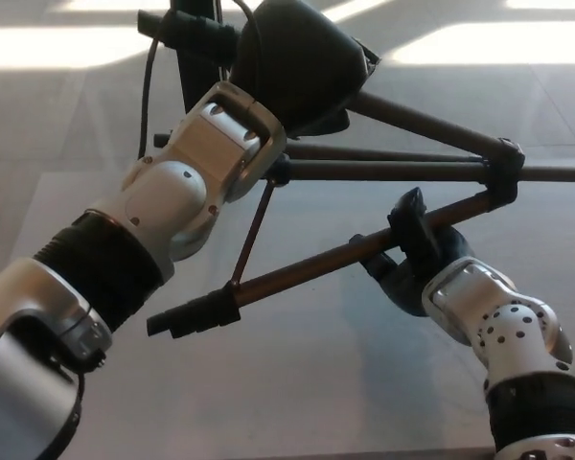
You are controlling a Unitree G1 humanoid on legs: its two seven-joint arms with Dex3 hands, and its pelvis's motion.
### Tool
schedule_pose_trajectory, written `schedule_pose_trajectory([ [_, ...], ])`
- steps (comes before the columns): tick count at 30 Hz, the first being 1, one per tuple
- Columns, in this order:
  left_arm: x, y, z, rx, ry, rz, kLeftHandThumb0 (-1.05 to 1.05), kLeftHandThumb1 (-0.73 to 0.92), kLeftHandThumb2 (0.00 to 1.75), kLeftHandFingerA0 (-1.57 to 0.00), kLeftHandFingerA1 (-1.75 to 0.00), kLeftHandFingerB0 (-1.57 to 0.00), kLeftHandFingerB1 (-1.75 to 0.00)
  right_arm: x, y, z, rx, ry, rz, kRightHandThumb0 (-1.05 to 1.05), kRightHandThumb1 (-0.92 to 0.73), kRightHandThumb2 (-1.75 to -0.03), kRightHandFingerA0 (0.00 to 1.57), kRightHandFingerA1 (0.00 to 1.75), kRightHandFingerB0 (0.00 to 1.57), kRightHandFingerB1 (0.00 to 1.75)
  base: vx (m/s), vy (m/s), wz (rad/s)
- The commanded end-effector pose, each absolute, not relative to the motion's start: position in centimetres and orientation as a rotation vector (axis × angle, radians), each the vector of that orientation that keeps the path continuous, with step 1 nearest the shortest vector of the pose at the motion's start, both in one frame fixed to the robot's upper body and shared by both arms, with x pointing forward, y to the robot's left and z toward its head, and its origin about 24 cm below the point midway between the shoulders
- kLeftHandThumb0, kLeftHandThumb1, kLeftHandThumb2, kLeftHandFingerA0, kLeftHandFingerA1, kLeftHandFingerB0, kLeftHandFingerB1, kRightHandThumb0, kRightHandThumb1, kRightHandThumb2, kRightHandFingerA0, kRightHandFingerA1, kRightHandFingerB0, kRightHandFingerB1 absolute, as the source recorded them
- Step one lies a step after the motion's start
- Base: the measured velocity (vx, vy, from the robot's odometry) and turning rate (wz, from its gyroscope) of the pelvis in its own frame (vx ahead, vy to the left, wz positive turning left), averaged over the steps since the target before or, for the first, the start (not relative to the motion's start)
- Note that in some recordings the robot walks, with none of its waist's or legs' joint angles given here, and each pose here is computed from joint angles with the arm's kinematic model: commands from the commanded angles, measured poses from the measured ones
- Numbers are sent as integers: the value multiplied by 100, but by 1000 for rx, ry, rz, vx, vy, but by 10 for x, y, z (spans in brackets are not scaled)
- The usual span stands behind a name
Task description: Use both hands of the robot to pick up the tripod lying in the middle of the desk and make it stand upright on the desk
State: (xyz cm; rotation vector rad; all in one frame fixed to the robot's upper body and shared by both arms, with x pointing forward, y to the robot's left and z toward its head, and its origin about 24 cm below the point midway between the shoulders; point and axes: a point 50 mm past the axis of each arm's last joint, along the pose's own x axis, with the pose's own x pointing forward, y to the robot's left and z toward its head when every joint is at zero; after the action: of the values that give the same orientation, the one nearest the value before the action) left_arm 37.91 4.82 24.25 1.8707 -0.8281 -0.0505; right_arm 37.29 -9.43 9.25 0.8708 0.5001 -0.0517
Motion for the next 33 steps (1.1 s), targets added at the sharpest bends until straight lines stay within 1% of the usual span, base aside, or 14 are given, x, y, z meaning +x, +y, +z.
schedule_pose_trajectory([
  [1, 376, 56, 230, 1888, -756, -86, -28, 43, 56, -93, -168, -88, -70, 381, -76, 124, 809, 481, 34, -62, -92, -71, 41, 59, 30, 43, 0, 0, 0],
  [3, 375, 60, 224, 1895, -735, -86, -29, 43, 57, -94, -170, -91, -70, 378, -74, 128, 856, 468, 22, -62, -78, -103, 28, 63, 19, 54, 0, 0, 0],
  [7, 375, 70, 207, 1890, -700, -90, -30, 45, 56, -94, -173, -89, -76, 381, -78, 133, 831, 392, 58, -58, -92, -80, 27, 67, 19, 51, 0, 0, 0],
  [8, 376, 71, 208, 1889, -680, -96, -28, 46, 57, -93, -172, -88, -73, 379, -96, 127, 35, -45, 303, -30, -92, -134, 10, 63, 1, 54, 0, 0, 0],
  [9, 377, 70, 211, 1891, -659, -103, -26, 45, 56, -95, -171, -88, -70, 383, -93, 122, 829, 202, 14, -47, -87, -78, 35, 62, 38, 54, 0, 0, 0],
  [10, 379, 70, 213, 1894, -660, -97, -28, 43, 57, -95, -169, -86, -70, 384, -92, 113, 813, 248, 61, -44, -91, -75, 22, 58, 24, 48, 0, 0, 0],
  [11, 379, 68, 219, 1897, -694, -73, -31, 42, 58, -97, -169, -87, -72, 384, -85, 119, 800, 380, -204, -38, -73, -65, 73, 161, 61, 100, 0, 0, 0],
  [14, 380, 68, 225, 1893, -720, -54, -26, 44, 57, -92, -168, -86, -75, 385, -82, 123, 848, 448, -257, -45, -82, -67, 108, 175, 78, 165, 0, 0, 0],
  [19, 379, 70, 222, 1897, -737, -58, -25, 46, 57, -96, -171, -88, -77, 384, -91, 121, 754, 391, -156, -49, -66, -105, 129, 144, 89, 115, 0, 0, 0],
  [20, 380, 71, 222, 1895, -735, -60, -25, 46, 57, -96, -171, -88, -77, 384, -93, 124, 751, 386, -167, -49, -66, -105, 129, 144, 89, 115, 0, 0, 0],
  [21, 380, 73, 222, 1894, -732, -59, -22, 45, 55, -94, -169, -90, -78, 384, -96, 125, 719, 340, -161, -26, -64, -99, 103, 175, 76, 172, 0, 0, 0],
  [30, 381, 94, 226, 1905, -647, -23, -33, 44, 56, -91, -169, -87, -78, 394, -153, 180, 157, 43, -242, -28, -43, -117, 125, 143, 104, 131, 0, 0, 0],
  [31, 381, 95, 227, 1914, -666, -13, -33, 43, 57, -92, -168, -85, -75, 395, -157, 187, 128, 29, -250, -21, -37, -134, 98, 175, 80, 160, 0, 0, 0],
  [33, 382, 96, 230, 1907, -655, -19, -29, 45, 57, -91, -168, -83, -72, 397, -165, 201, 54, -24, -271, -27, -45, -121, 127, 145, 104, 131, 0, 0, 0],
])
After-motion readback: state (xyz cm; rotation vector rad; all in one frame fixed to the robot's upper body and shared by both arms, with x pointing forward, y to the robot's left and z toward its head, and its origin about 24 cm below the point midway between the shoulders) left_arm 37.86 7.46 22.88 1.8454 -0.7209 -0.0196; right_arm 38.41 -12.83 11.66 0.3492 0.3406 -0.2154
